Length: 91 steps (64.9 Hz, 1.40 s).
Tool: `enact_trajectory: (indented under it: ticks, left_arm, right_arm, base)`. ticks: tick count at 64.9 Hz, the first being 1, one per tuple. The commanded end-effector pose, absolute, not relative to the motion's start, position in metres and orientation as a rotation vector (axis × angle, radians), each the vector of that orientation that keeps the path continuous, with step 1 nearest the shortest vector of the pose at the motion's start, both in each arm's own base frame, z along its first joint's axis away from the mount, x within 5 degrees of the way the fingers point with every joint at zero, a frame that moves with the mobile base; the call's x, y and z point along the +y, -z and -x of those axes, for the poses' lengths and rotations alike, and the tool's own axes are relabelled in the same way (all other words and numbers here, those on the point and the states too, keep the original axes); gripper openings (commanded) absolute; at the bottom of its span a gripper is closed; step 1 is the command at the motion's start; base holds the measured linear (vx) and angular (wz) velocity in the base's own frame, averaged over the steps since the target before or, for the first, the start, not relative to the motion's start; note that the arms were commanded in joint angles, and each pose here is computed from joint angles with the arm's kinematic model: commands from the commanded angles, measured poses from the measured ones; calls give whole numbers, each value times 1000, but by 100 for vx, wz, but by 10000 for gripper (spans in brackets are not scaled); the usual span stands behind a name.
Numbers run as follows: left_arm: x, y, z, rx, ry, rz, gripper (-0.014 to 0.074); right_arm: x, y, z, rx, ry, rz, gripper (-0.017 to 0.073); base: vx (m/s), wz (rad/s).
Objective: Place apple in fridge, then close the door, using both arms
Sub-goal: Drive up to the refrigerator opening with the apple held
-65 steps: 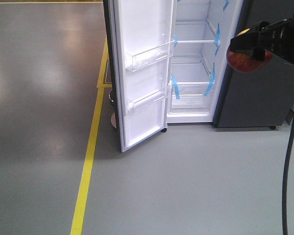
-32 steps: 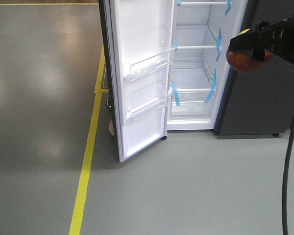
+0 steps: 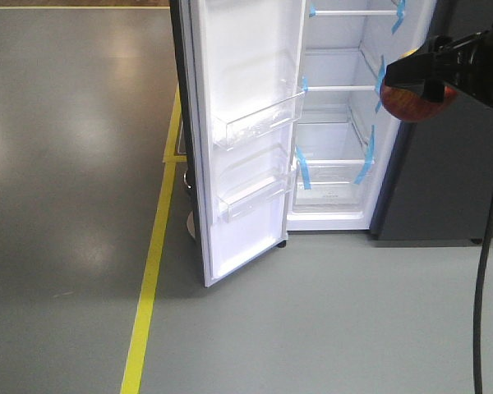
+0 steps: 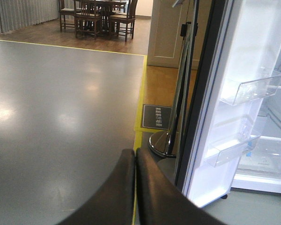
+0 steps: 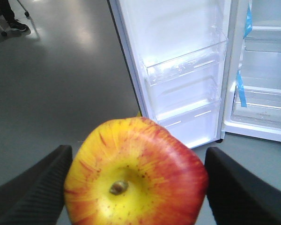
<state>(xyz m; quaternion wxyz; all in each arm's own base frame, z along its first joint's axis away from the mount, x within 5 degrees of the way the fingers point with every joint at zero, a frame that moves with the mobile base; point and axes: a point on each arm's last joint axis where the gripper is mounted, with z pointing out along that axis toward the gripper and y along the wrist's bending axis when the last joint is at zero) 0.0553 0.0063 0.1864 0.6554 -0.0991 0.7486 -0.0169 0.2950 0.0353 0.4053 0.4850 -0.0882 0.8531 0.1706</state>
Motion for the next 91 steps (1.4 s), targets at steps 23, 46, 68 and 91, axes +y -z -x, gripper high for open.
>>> enact_trajectory:
  ticks: [23,46,68,91]
  left_arm:
    - [6,-184,-56,1639,48,211,-5]
    - [6,-184,-56,1639,48,211,-5]
    - [6,-184,-56,1639,48,211,-5]
    - [6,-184,-56,1639,48,211,-5]
  right_arm:
    - [33,-430,-288,1958,-401,189,-5]
    - [33,-430,-288,1958,-401,189,-5]
    - [33,-430,-288,1958,-401,189,-5]
    - [33,-430,-288,1958,-401,189,-5]
  base:
    - [13,5]
    - [14,4]
    - [13,-1]
    - [13,-3]
